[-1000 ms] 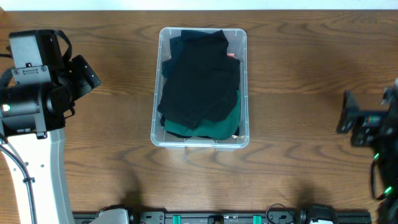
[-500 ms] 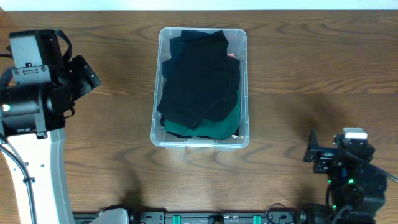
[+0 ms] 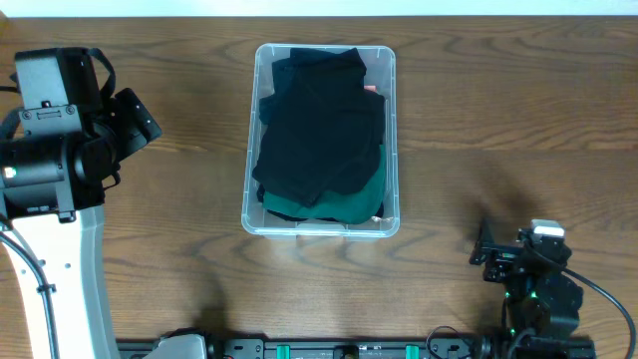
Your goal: Pack container
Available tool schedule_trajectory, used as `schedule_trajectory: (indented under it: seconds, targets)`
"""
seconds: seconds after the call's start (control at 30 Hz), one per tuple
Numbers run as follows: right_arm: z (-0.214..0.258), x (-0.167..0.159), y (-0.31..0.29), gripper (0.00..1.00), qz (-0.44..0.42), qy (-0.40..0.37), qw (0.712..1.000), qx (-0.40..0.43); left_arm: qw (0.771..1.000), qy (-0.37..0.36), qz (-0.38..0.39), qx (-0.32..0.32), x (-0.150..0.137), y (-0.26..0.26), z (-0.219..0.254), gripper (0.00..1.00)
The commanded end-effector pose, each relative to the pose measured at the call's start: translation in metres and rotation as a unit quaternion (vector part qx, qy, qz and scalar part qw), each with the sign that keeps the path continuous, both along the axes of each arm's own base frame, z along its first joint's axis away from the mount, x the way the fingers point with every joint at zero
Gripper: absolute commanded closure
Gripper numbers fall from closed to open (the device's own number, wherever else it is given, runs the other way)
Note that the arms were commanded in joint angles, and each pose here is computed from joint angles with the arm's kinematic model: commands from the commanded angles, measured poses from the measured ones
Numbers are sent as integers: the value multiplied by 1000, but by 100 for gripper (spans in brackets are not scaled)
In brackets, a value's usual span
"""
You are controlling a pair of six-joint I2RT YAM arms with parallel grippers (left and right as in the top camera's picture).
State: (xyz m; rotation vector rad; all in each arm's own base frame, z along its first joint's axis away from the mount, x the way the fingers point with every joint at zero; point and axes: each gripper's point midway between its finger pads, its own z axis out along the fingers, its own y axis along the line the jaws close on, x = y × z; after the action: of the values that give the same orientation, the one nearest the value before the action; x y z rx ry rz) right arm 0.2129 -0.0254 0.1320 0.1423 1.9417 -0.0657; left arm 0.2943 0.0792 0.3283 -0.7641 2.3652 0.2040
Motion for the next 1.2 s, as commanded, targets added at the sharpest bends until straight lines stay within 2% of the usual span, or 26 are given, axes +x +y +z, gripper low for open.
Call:
schedule_trajectory:
  seconds: [0.0,1.17]
  targets:
    - [-21,1,1,1,-7,16,1000,23,1000,4,-1,9,0,3,0,2]
    - [-21,1,0,1,-8,13,1000,27,1000,4,-1,9,0,3,0,2]
